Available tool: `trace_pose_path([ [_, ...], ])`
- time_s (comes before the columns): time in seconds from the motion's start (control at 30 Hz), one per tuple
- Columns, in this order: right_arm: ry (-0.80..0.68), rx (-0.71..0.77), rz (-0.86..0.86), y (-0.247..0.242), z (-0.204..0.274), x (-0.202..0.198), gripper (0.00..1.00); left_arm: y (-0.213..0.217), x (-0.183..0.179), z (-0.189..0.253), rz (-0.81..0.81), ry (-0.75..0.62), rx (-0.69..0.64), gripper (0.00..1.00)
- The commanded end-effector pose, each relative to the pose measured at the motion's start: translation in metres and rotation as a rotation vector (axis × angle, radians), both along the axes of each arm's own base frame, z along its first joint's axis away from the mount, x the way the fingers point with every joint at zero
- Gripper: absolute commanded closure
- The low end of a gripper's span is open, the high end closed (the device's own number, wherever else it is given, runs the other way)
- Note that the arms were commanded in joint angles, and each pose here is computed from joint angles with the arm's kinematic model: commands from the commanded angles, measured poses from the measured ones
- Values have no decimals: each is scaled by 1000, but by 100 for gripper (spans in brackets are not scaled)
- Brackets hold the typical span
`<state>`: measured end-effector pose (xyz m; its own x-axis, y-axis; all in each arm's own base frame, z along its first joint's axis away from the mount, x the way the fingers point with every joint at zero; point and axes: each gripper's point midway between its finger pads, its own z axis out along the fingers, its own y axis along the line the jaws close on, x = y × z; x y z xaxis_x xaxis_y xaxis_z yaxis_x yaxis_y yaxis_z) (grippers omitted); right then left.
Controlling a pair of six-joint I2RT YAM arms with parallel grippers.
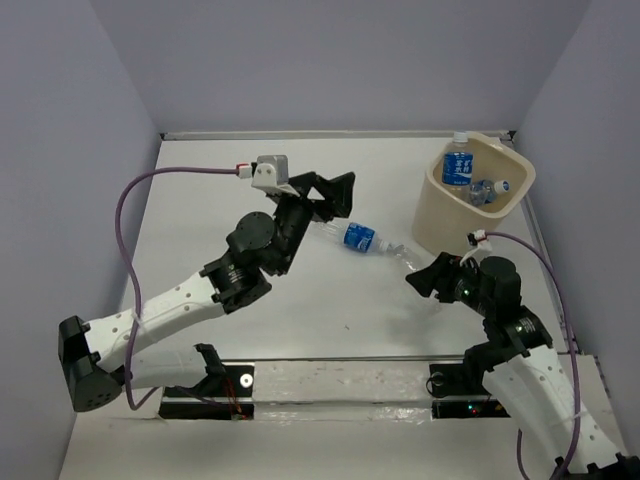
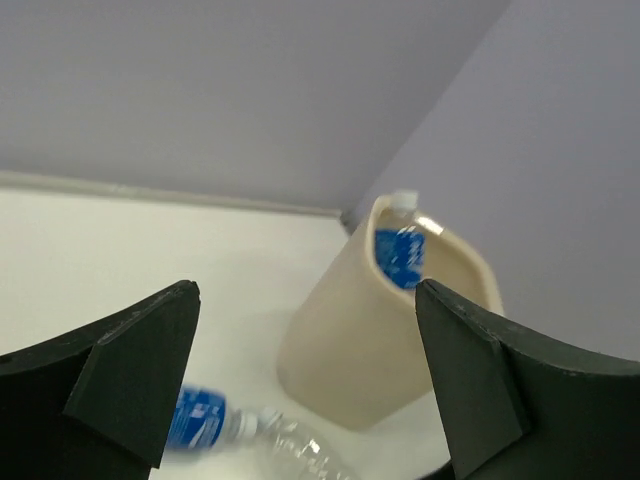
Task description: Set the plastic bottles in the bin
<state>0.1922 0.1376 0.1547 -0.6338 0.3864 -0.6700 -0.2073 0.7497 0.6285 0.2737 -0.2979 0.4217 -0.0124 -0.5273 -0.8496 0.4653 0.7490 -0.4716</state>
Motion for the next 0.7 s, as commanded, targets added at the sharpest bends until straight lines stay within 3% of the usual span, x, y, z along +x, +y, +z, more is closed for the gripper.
trace_pose_path([
  [0.0, -68, -17, -7, 1, 10, 18, 18, 17, -3, -143, 58, 356, 73, 1],
  [0.23, -51, -126, -7, 12, -4, 33, 9, 39, -9, -229, 44, 555, 4, 1],
  [0.47, -33, -362, -37, 26, -24, 43, 6, 47, 4, -261, 56, 660, -40, 1],
  [0.67, -46, -537, -89, 27, -18, 54, 5, 53, 1, -273, 40, 649, -95, 1],
])
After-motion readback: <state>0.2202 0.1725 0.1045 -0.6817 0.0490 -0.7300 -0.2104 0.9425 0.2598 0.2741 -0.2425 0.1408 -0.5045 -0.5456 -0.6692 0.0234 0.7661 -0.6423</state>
